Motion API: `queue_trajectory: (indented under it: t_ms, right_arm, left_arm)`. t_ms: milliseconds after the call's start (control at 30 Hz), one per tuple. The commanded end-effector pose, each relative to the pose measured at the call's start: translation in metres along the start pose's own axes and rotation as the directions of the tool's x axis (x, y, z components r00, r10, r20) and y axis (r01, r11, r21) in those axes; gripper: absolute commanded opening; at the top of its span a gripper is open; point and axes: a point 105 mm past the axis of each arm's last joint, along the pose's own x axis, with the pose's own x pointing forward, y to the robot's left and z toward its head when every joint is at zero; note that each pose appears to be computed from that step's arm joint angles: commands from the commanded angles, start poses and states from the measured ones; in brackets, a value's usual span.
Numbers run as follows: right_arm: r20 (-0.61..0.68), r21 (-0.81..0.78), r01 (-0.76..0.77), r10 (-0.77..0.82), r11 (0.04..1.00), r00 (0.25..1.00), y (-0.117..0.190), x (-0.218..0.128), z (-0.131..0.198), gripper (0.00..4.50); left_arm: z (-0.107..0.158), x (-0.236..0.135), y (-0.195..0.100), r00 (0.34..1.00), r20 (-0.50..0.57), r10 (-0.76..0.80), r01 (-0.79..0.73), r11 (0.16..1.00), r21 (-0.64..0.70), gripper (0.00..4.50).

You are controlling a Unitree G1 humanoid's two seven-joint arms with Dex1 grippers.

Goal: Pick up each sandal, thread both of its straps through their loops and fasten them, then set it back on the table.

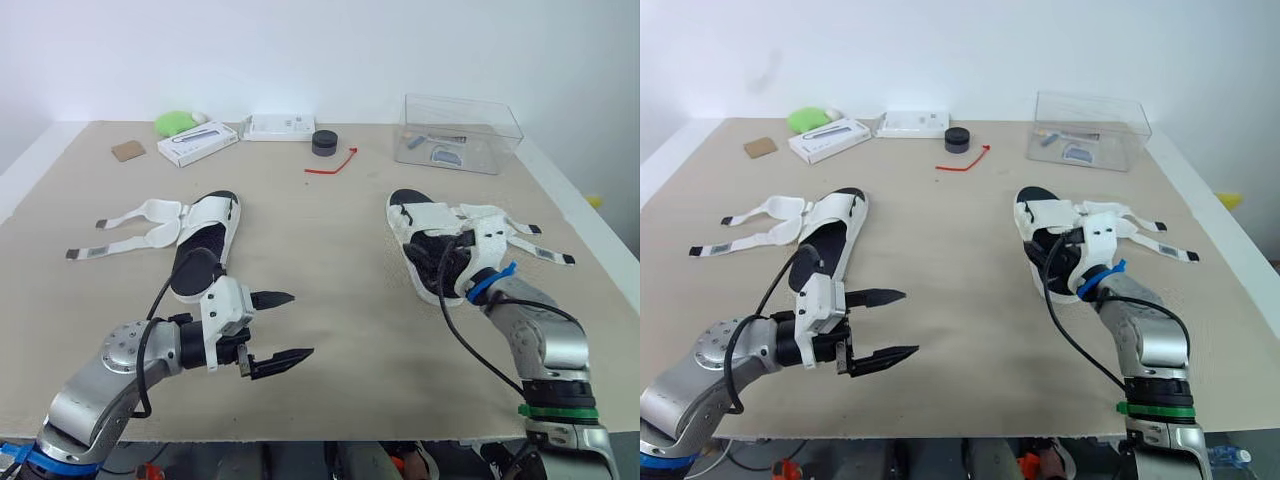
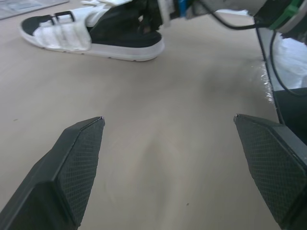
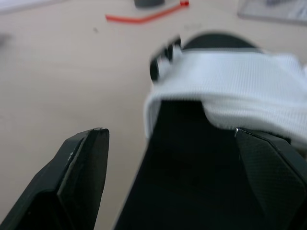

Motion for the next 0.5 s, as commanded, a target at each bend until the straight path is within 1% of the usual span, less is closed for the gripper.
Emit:
queue_trajectory:
  t_ms: [33,233,500]
  right_arm:
    - [0.045,-0.024,0.015,-0.013,1.0,0.999,0.004,0.006,0.019,4.5]
    - [0.071,-0.015,-0.027,0.028,1.0,0.997,0.02,0.016,0.027,4.5]
    - [0.096,-0.034,0.019,-0.015,0.999,0.995,0.01,0.035,0.032,4.5]
  left_arm:
    - [0.007,0.003,0.0,1.0,0.024,-0.005,0.004,1.0,0.028,4.45]
    - [0.003,0.002,0.002,0.999,0.023,0.022,-0.023,0.999,0.024,4.45]
    - [0.003,0.003,0.004,0.999,0.025,0.043,-0.043,0.999,0.025,4.45]
